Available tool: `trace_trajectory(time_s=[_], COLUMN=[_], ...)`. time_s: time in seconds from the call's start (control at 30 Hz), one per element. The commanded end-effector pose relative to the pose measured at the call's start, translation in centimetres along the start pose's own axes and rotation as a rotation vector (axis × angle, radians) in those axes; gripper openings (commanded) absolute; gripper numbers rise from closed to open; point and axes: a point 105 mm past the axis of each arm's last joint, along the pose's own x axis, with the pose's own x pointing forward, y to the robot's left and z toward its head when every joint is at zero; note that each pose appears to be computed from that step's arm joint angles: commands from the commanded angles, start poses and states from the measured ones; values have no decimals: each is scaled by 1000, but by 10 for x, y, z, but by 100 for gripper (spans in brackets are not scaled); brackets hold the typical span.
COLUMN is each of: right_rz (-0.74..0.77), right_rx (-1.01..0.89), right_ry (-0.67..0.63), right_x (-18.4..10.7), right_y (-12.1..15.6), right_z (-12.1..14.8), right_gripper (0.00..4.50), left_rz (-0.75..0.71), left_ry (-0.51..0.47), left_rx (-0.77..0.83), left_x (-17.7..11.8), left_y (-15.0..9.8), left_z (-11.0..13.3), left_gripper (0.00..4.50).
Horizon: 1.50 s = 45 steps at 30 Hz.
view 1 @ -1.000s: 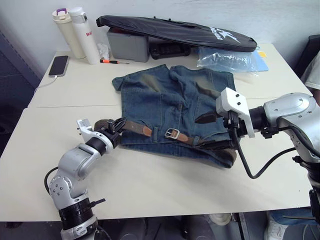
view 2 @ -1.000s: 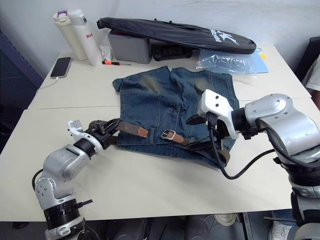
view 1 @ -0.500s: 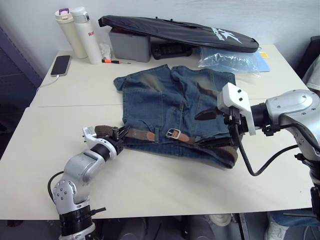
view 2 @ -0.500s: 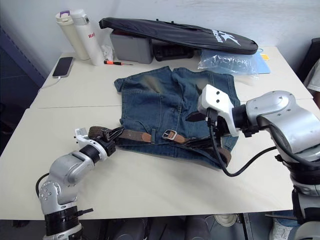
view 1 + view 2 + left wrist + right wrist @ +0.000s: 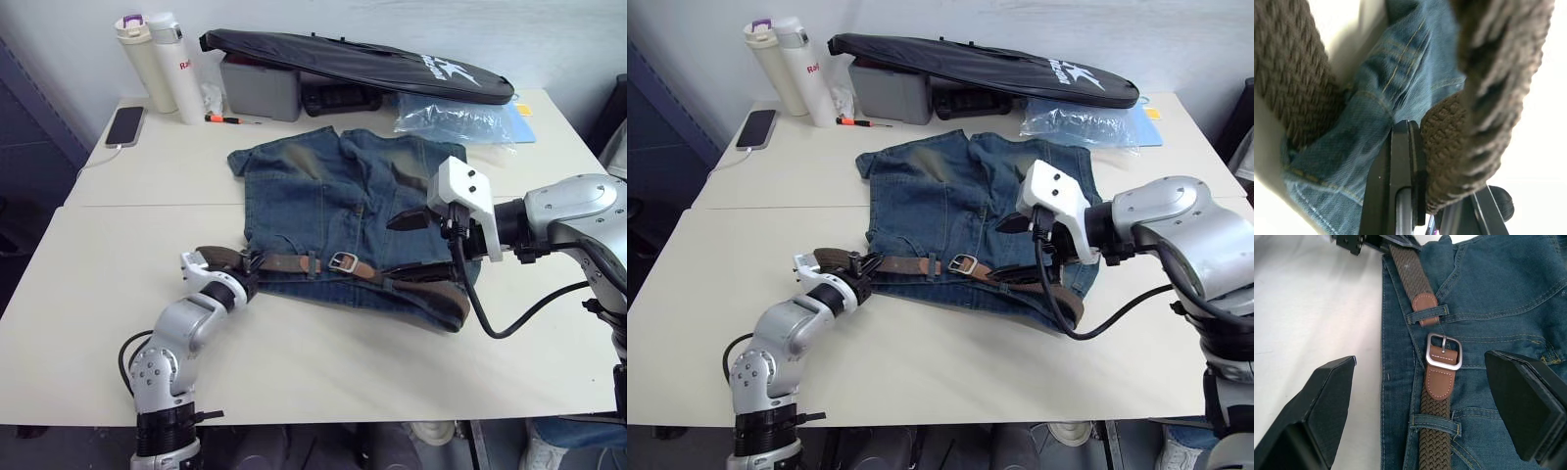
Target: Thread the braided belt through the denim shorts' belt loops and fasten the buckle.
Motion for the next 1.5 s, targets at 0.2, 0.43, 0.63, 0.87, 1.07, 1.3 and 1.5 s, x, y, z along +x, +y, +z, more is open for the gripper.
trace_trajectory(time_s=[0.2, 0.43, 0.63, 0.87, 1.07, 1.3, 1.5], right_rz=[-46, -49, -53, -55, -56, -64, -64], right_rx=[-51, -46, -42, -42, -42, -38, -34], right_ry=[-25, -19, -17, -12, -10, -7, -2], right_x=[-11, -10, -9, -7, -6, -5, -4], right_y=[0, 3, 4, 4, 6, 6, 7], right_z=[14, 13, 11, 9, 7, 5, 3], right_gripper=[448, 448, 448, 448, 448, 448, 448], left_rz=[-24, -13, 46, 98, 92, 117, 112], left_ry=[37, 93, 152, 273, 320, 325, 362], left_rx=[73, 168, 236, 375, 445, 501, 587], left_x=[14, 26, 32, 42, 45, 44, 39], left_y=[-8, -8, -3, 2, -1, 2, -1], left_z=[-14, -23, -35, -54, -54, -22, -5], left_gripper=[0, 0, 0, 0, 0, 0, 0])
